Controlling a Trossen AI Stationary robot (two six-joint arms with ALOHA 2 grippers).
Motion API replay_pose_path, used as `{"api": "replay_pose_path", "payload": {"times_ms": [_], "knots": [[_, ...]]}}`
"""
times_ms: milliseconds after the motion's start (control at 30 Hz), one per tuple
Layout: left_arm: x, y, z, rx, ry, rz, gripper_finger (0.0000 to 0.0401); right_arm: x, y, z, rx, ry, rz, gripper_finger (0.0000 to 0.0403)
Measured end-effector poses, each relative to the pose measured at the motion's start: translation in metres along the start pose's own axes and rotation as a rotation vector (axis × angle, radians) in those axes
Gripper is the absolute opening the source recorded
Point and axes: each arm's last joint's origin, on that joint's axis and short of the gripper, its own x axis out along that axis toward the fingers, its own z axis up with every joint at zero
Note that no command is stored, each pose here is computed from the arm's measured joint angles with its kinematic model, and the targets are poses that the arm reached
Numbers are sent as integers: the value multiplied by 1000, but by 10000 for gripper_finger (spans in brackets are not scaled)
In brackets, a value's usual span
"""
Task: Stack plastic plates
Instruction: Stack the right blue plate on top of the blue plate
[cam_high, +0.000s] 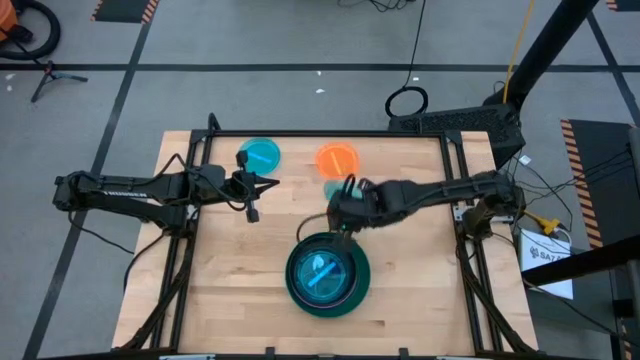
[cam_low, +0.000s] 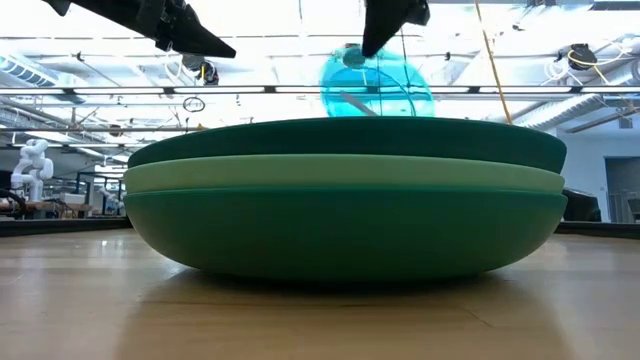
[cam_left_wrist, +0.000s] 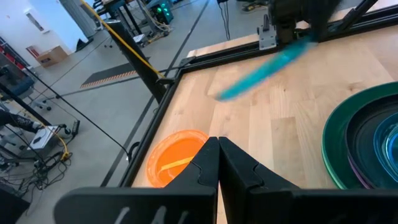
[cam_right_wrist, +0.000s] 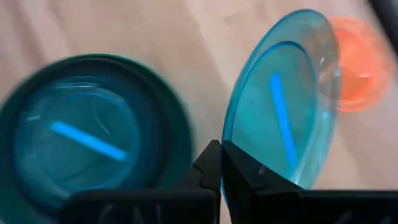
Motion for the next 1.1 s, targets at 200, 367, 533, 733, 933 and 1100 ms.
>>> {"api": "replay_pose_path", "payload": {"times_ms": [200,367,533,733,933,1100], "knots": [[0,0,0,0,-1,1,4,-3,21,-7,-20,-15,65,0],[0,0,0,-2,-1,0,4,-4,30,-11,-41,-23,80,0],[0,0,0,-1,0,0,4,-2,30,-10,-34,-27,81,0],[0,0,0,0,0,0,4,5,41,-9,-35,4,190,0],[0,0,0,0,0,0,4,16,61,-6,-82,17,343,0],[0,0,0,0,-1,0,4,29,67,-8,-92,82,364,0]]}}
